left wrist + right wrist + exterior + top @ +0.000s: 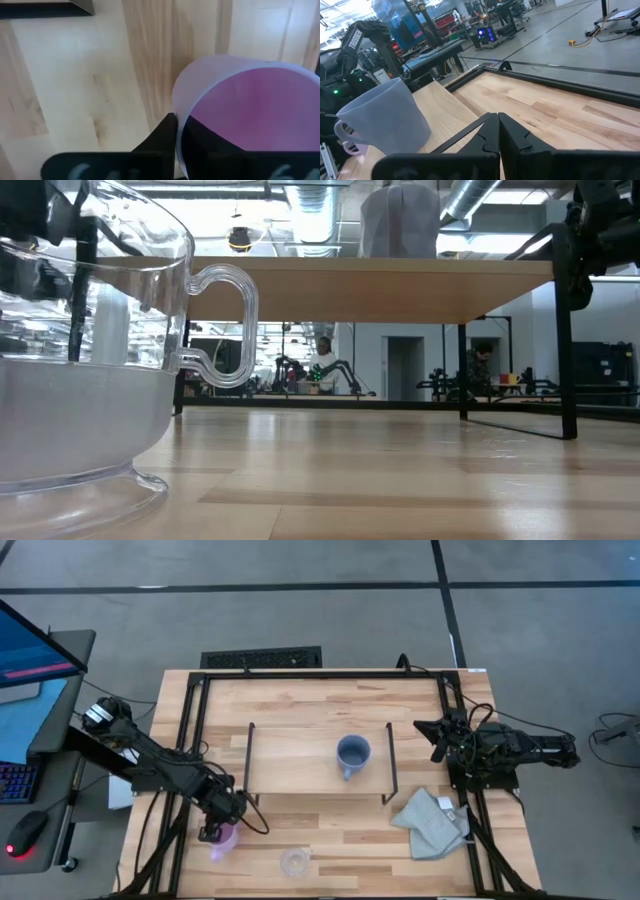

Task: Stack small to large cups/mugs on shelf
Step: Put the pink mug on the shelf

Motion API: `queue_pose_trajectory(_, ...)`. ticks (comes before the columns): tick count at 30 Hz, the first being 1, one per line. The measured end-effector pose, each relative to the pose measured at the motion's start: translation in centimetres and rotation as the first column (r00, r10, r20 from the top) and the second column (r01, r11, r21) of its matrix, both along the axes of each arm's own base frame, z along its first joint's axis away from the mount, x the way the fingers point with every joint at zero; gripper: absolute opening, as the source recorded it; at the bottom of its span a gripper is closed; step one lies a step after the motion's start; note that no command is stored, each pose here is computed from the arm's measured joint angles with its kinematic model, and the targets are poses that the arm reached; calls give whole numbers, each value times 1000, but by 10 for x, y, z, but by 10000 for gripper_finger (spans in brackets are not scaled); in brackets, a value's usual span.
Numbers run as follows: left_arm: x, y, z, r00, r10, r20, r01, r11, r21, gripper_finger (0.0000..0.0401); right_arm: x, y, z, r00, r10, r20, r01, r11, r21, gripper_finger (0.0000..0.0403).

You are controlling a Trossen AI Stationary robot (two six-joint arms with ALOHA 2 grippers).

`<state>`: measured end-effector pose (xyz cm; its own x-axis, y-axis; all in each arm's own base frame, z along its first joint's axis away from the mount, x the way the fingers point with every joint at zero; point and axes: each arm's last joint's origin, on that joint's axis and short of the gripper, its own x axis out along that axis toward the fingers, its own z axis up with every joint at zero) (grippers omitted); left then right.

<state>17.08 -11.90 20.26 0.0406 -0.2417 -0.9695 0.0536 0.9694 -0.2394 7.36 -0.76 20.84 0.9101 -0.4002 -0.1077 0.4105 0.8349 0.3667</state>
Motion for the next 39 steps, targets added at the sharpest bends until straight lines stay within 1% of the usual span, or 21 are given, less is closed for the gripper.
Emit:
queue_pose_trajectory(4, 0, 0, 0, 1000, -2, -12, 1, 1000, -17, 4, 0, 0, 0, 1000, 0, 0, 0, 1000, 0, 19)
queue_pose_trajectory(13, -2, -2, 3, 997, 44, -67, -49, 996, -73, 2, 0, 0, 0, 1000, 0, 0, 0, 1000, 0, 17)
queue_pose_trajectory(16, -2, -2, 15, 998, 52, -23, -54, 993, -107, 1, 0, 0, 0, 1000, 0, 0, 0, 1000, 0, 19)
queue_pose_trajectory(18, -4, -1, 27, 997, 77, 16, -75, 989, -126, 1, 0, 0, 0, 1000, 0, 0, 0, 1000, 0, 20)
queue_pose_trajectory(22, -11, 6, 53, 978, 178, 104, -158, 971, -177, 1, 0, 0, 0, 1000, 0, 0, 0, 1000, 0, 19)
queue_pose_trajectory(24, -16, 10, 65, 959, 241, 150, -209, 956, -205, 1, 0, 0, 0, 1000, 0, 0, 0, 1000, 0, 17)
queue_pose_trajectory(27, -20, 17, 83, 913, 352, 205, -294, 918, -265, 0, 0, 0, 0, 1000, 0, 0, 0, 1000, 0, 17)
queue_pose_trajectory(30, -22, 24, 98, 862, 435, 262, -348, 881, -320, 0, 0, 0, 0, 1000, 0, 0, 0, 1000, 0, 20)
queue_pose_trajectory(32, -20, 28, 106, 824, 474, 311, -369, 865, -341, 0, 0, 0, 0, 1000, 0, 0, 0, 1000, 0, 21)
queue_pose_trajectory(34, -16, 32, 115, 787, 491, 372, -374, 861, -345, 0, 0, 0, 0, 1000, 0, 0, 0, 1000, 0, 21)
queue_pose_trajectory(37, -9, 38, 132, 738, 476, 478, -337, 874, -349, 0, 0, 0, 0, 1000, 0, 0, 0, 1000, 0, 18)
queue_pose_trajectory(39, -6, 44, 144, 701, 476, 531, -330, 876, -351, 0, 0, 0, 0, 1000, 0, 0, 0, 1000, 0, 17)
